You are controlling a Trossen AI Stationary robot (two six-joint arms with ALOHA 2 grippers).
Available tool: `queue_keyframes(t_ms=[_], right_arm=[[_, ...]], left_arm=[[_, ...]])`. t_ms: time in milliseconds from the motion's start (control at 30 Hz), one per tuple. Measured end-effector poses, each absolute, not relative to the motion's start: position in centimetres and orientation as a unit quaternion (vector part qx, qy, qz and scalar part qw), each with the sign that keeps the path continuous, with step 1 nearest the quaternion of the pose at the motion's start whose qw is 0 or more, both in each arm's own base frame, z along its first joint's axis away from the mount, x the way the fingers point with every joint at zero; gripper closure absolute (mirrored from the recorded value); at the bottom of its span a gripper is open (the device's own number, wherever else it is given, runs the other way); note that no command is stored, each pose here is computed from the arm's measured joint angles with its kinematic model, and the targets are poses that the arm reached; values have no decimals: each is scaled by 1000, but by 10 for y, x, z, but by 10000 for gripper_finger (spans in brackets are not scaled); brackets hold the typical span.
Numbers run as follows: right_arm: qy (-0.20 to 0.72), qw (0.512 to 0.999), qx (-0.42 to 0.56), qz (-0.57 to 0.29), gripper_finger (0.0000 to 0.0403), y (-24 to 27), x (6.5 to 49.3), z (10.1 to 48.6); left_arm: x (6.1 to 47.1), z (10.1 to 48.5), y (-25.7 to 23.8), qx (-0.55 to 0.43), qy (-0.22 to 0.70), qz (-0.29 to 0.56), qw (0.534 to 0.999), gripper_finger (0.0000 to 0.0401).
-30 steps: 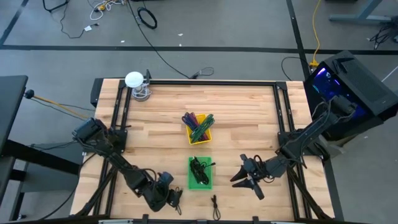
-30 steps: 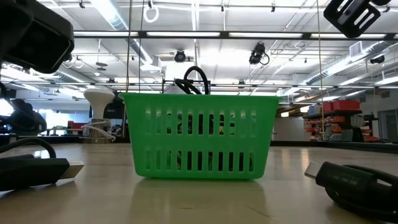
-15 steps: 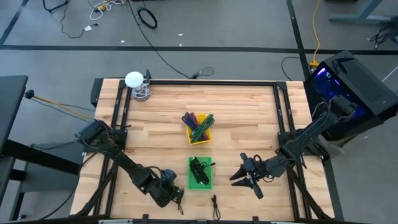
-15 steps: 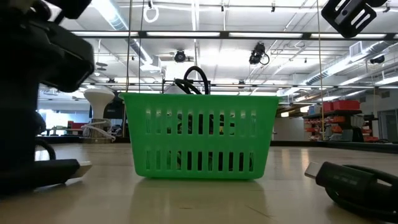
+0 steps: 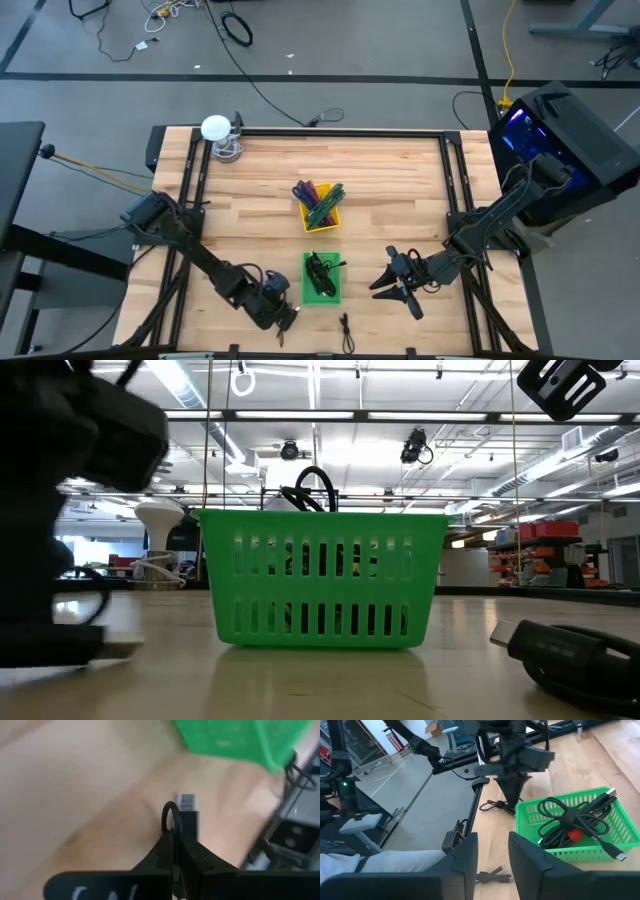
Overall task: Pick & Place USB Port
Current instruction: Put the black charger cable into the green bin
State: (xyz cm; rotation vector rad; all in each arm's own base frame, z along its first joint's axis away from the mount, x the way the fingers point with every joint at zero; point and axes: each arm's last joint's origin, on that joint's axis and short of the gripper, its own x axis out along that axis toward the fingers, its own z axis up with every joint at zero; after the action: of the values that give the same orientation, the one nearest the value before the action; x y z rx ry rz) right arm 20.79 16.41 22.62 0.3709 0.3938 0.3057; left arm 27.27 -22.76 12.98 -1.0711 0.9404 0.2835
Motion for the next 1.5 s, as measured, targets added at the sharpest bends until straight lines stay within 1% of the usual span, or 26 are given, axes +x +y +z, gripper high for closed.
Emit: queue_keyframes(t_ms=[100, 233, 333, 467, 633, 733, 867, 1067, 1267, 1500], right_arm=[[194, 952, 181, 150, 292, 164, 208, 226], [195, 952, 181, 150, 292, 164, 208, 226], [195, 952, 180, 150, 292, 164, 208, 226], [196, 952, 180, 150, 292, 164, 208, 226], [196, 952, 180, 150, 292, 164, 208, 226], [197, 952, 179, 149, 292, 164, 208, 226], [197, 952, 179, 149, 292, 164, 208, 226], [197, 952, 179, 149, 292, 164, 208, 226], [197, 952, 179, 149, 292, 164, 208, 226], [197, 952, 179, 149, 292, 164, 208, 225]], left_arm=[[270, 141, -229, -494, 421, 115, 752, 392], [266, 165, -229, -492, 382, 96, 777, 392], [262, 183, -227, -467, 324, 96, 817, 392], [261, 197, -220, -413, 246, 125, 868, 392], [262, 204, -211, -342, 155, 193, 907, 392], [264, 205, -206, -325, 122, 224, 911, 392], [268, 202, -202, -322, 107, 245, 908, 392], [275, 180, -201, -329, 107, 270, 899, 392], [279, 171, -202, -345, 98, 280, 890, 392], [280, 171, -202, -352, 95, 279, 888, 392]])
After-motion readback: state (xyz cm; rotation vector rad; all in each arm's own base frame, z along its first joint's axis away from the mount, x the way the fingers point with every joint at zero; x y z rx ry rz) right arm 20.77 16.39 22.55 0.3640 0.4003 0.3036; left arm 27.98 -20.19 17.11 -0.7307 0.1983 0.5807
